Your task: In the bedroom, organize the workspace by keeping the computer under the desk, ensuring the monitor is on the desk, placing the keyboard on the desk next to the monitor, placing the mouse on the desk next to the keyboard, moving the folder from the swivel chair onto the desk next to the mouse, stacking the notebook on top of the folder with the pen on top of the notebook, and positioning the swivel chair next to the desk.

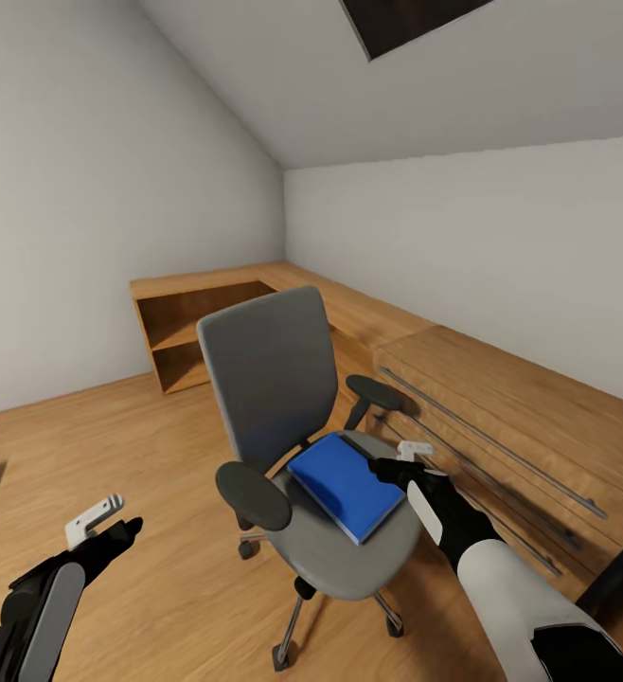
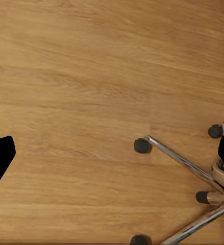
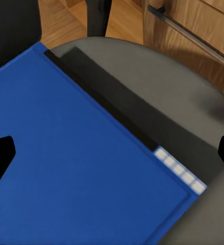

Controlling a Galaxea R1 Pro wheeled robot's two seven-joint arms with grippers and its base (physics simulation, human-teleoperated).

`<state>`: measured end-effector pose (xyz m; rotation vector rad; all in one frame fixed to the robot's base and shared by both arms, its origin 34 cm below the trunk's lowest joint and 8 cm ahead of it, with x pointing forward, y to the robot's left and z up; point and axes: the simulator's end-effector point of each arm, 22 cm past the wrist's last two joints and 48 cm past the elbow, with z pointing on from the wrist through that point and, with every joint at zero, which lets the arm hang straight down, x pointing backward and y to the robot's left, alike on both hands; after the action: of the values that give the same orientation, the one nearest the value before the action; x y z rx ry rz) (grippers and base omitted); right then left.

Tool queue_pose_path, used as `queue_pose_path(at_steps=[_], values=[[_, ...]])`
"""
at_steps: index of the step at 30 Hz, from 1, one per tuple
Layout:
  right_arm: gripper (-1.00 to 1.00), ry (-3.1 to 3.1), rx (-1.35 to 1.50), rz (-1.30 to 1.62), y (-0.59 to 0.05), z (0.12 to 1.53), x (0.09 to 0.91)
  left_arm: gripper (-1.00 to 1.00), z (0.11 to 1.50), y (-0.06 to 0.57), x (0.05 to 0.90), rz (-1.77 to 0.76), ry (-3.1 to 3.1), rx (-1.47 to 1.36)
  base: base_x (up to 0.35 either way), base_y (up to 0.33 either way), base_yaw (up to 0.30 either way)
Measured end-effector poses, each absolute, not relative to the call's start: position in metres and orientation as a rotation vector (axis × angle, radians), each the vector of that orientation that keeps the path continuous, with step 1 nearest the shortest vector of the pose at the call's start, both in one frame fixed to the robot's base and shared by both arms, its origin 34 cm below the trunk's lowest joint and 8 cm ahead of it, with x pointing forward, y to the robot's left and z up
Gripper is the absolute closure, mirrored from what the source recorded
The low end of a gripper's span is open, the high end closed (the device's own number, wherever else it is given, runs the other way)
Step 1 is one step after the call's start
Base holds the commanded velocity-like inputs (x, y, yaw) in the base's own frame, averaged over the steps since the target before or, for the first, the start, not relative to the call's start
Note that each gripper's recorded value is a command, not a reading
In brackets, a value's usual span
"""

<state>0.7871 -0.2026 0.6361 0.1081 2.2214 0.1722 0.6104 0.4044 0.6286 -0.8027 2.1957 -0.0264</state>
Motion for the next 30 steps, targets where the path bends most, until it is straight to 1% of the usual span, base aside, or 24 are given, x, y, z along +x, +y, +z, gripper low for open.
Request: queue_pose_path(at_steps=[7, 15, 19, 30], values=[[-1.00, 2.222, 0.107, 0.173, -0.202, 0.636, 0.787, -1.00, 0.625, 0.404, 0.609, -0.028, 2.203, -0.805, 0.128, 0.000, 0.000], [-1.00, 2.225, 0.102, 0.172, -0.201, 0.635, 0.786, -1.00, 0.625, 0.403, 0.609, -0.029, 2.204, -0.804, 0.045, 0.000, 0.000], [-1.00, 2.227, 0.097, 0.171, -0.200, 0.634, 0.786, -1.00, 0.625, 0.403, 0.609, -0.029, 2.202, -0.804, 0.180, 0.000, 0.000], [-1.00, 2.173, 0.028, 0.160, -0.189, 0.636, 0.791, -1.00, 0.624, 0.405, 0.611, -0.028, 2.184, -0.798, 0.015, 0.000, 0.000]])
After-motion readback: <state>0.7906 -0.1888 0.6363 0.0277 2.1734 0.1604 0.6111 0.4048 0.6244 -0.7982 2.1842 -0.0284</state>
